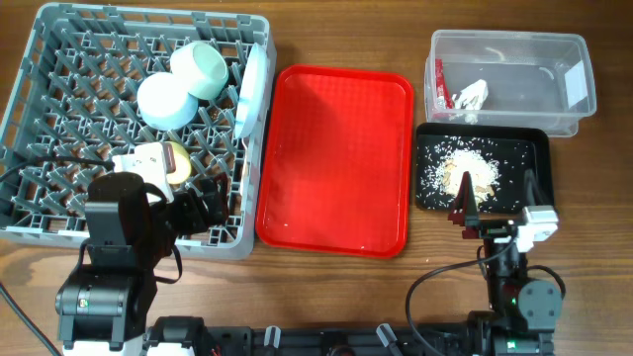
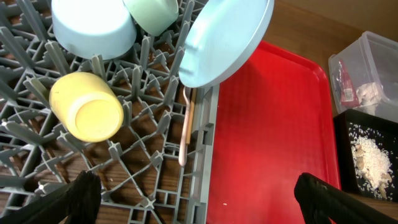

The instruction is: Sort waste into correct bins and load items into the dishwasher rack

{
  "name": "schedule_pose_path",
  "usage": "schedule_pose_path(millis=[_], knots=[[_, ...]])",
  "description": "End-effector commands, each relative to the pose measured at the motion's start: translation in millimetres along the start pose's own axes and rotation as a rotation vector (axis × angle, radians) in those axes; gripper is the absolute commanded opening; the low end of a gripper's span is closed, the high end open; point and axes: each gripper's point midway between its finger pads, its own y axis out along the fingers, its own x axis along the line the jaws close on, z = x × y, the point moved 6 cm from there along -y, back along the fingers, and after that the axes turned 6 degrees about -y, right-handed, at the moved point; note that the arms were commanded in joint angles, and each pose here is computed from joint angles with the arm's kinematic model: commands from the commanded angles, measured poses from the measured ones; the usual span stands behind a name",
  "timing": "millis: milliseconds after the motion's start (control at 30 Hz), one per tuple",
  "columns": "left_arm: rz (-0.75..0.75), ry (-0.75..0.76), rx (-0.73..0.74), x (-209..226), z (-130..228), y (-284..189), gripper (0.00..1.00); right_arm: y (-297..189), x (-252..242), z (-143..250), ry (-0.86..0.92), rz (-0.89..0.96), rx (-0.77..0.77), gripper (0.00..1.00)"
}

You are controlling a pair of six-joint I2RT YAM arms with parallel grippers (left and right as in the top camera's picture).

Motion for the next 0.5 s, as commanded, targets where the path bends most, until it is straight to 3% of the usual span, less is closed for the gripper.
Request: schedule_pose_path(millis=[0,67,467], knots=[[0.012,0.013,0.007,-1.2,1.7,0.8,1.00,-1.7,1.1,20.6,-0.023,-0.002,0.100,1.00],[0.012,0.013,0.007,-1.2,1.7,0.8,1.00,-3.5,5.1,33.2,-0.019,-0.036,0.168,1.00],[0.012,0.013,0.007,-1.2,1.7,0.8,1.00,-3.4,6.1,33.2,-0.043,-0.047,0.167,1.00]])
